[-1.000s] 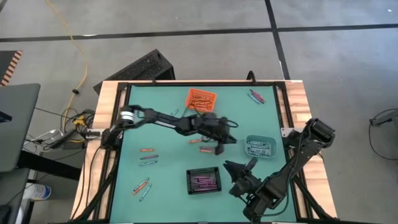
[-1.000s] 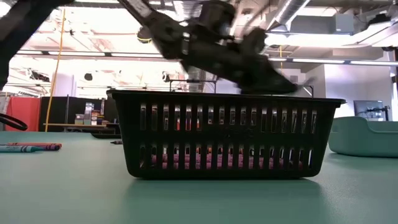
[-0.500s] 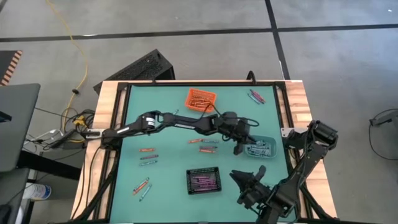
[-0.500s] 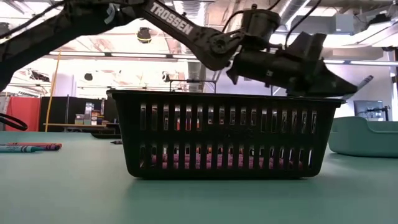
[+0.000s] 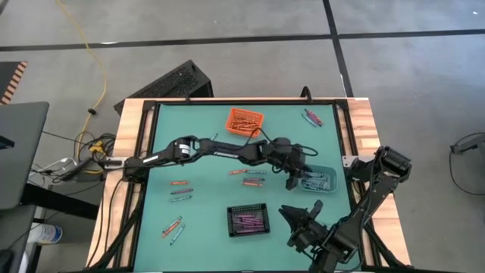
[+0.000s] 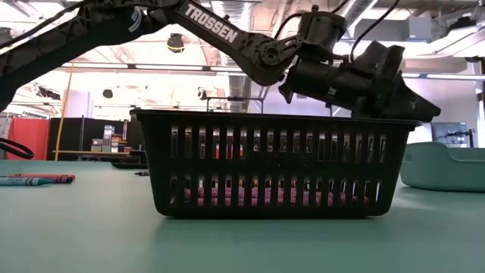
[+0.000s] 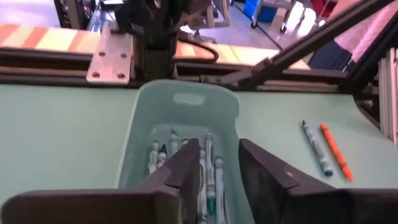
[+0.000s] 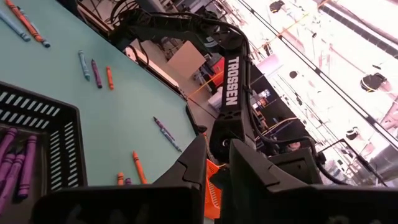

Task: Sort crayons
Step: Put the orange crayon into the orange bin

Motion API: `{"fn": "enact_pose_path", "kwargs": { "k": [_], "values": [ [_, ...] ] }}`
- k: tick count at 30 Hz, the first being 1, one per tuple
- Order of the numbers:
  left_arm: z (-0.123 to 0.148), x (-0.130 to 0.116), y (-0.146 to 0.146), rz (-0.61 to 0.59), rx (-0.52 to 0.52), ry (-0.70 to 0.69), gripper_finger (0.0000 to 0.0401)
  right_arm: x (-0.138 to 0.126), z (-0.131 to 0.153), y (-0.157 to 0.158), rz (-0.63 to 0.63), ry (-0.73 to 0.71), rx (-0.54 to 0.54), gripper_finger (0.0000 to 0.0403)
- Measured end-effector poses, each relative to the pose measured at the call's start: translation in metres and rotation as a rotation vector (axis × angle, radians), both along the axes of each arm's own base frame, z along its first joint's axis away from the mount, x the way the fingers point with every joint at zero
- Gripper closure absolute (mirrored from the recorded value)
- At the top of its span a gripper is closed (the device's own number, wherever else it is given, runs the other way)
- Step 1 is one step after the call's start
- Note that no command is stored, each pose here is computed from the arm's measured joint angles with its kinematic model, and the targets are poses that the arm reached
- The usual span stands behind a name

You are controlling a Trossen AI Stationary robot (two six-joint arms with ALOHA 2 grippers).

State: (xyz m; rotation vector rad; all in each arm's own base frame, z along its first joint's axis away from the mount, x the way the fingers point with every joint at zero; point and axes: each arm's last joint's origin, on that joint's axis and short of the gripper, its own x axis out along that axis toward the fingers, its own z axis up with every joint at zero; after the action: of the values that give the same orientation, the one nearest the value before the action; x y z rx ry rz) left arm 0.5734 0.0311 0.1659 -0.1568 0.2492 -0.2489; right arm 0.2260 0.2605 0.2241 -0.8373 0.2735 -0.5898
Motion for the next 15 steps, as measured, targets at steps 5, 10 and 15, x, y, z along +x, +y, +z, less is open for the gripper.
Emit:
{"fn": "enact_pose_path", "kwargs": {
  "k": [5, 10, 15],
  "values": [
    [0.009, -0.006, 0.007, -0.008, 0.03, 0.068, 0.0269, -0.001, 0.0, 0.001, 0.005, -0.001, 0.001, 0.0333],
    [0.036, -0.025, 0.028, 0.025, 0.034, 0.23, 0.0266, -0.005, 0.0, 0.004, 0.018, -0.001, 0.001, 0.0333],
    [0.057, -0.063, 0.045, 0.117, 0.149, 0.547, 0.0268, -0.005, 0.0, 0.004, 0.018, -0.002, 0.003, 0.0333]
  ]
}}
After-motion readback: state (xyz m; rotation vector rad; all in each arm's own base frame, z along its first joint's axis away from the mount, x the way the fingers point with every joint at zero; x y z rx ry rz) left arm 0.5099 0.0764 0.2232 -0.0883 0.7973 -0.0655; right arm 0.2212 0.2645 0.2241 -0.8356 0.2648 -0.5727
